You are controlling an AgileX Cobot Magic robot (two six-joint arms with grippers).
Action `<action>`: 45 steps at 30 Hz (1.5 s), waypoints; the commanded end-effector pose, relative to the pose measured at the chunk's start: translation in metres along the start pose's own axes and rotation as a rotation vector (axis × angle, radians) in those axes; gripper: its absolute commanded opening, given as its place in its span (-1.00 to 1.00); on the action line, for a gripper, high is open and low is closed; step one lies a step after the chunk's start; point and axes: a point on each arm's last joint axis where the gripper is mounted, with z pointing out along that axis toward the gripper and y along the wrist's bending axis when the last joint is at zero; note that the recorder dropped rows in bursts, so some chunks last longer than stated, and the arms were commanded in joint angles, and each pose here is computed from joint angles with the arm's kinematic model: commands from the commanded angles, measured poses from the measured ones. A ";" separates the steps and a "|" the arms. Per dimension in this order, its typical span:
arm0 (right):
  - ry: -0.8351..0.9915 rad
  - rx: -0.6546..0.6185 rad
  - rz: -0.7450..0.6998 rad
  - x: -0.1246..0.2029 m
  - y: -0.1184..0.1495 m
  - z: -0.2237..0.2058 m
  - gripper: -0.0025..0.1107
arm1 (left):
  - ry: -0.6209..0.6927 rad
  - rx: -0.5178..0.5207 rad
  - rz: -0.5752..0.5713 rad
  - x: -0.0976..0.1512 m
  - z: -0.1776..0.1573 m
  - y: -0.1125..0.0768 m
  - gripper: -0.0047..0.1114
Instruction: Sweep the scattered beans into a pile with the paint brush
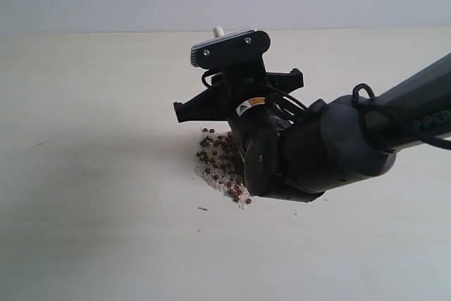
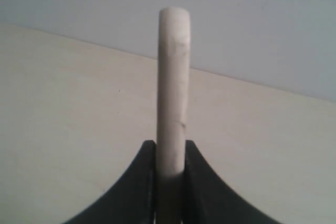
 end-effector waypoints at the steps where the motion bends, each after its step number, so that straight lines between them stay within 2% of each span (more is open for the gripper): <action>1: -0.005 0.053 -0.018 -0.022 -0.009 -0.010 -0.96 | -0.003 0.005 -0.006 0.001 0.000 0.000 -0.92; 6: -0.080 0.072 -0.107 -0.060 -0.020 -0.029 -0.96 | -0.003 0.005 -0.006 0.001 0.000 0.000 -0.92; 9: -0.111 0.102 -0.166 -0.069 -0.025 -0.032 -0.96 | -0.003 0.005 -0.006 0.001 0.000 0.000 -0.92; 13: -0.119 0.096 -0.259 -0.064 -0.024 -0.026 -0.96 | -0.003 0.005 -0.006 0.001 0.000 0.000 -0.92; 18: -0.114 0.048 -0.387 -0.042 -0.029 -0.001 -0.96 | -0.003 0.005 -0.006 0.001 0.000 0.000 -0.92; 27: -0.126 -0.123 -0.391 -0.004 -0.022 0.026 -0.96 | -0.003 0.005 -0.006 0.001 0.000 0.000 -0.92; 32: -0.127 -0.209 -0.383 0.002 -0.014 0.026 -0.96 | -0.003 0.005 -0.006 0.001 0.000 0.000 -0.92; 37: -0.146 -0.343 -0.286 0.001 -0.003 0.023 -0.96 | -0.003 0.005 -0.006 0.001 0.000 0.000 -0.92; 40: -0.149 -0.367 -0.272 -0.001 -0.001 0.021 -0.96 | -0.003 0.005 -0.006 0.001 0.000 0.000 -0.92; 45: -0.164 -0.373 -0.256 -0.036 -0.007 0.005 -0.96 | -0.003 0.005 -0.006 0.001 0.000 0.000 -0.92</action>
